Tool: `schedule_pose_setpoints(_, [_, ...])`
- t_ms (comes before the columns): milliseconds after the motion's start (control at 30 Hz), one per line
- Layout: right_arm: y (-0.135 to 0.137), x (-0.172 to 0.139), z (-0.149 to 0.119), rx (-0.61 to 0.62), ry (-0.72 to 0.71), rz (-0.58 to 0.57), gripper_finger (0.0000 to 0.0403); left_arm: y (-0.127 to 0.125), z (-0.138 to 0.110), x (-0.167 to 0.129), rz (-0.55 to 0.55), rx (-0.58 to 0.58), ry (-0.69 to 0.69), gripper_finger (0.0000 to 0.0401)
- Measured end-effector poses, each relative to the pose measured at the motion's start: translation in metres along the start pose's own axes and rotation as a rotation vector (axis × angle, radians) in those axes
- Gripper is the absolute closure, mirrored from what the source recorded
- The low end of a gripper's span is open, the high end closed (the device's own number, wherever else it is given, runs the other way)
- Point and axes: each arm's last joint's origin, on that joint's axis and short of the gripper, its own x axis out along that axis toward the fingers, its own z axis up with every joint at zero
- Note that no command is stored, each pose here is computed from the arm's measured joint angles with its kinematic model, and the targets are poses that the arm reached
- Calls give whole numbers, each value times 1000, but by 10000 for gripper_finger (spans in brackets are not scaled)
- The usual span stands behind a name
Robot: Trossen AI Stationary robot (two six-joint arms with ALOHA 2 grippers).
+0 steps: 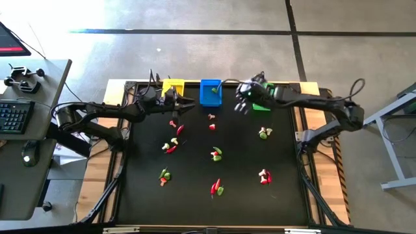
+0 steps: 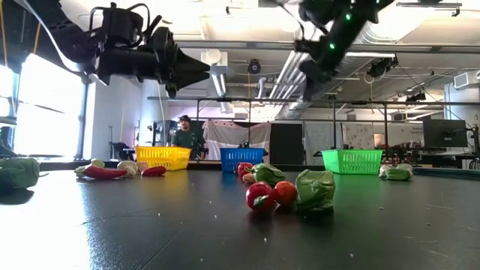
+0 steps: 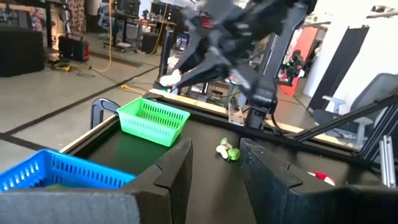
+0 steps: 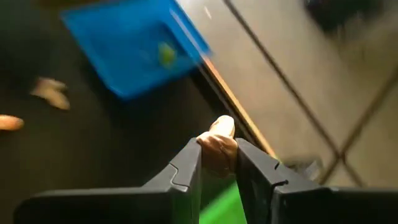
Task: Sort produce into baskets
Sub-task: Put the brown mushroom into the green bin
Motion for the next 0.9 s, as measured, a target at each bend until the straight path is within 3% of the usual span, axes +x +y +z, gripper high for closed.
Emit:
schedule_pose_setpoints(167, [-34, 20, -16, 186, 163, -60, 334, 0, 0, 0, 0, 17, 0, 282])
schedule_pose_setpoints(367, [-69, 55, -36, 400, 314, -6, 334, 0, -3, 0, 5, 7, 30, 282])
schedule_pose_setpoints(600, [-90, 99, -60, 474, 464, -8, 334, 1, -8, 0, 14, -16, 81, 282])
schedule_pose_setpoints(900, [-94, 129, -77, 476, 555, -10, 318, 1, -9, 0, 15, -20, 90, 282])
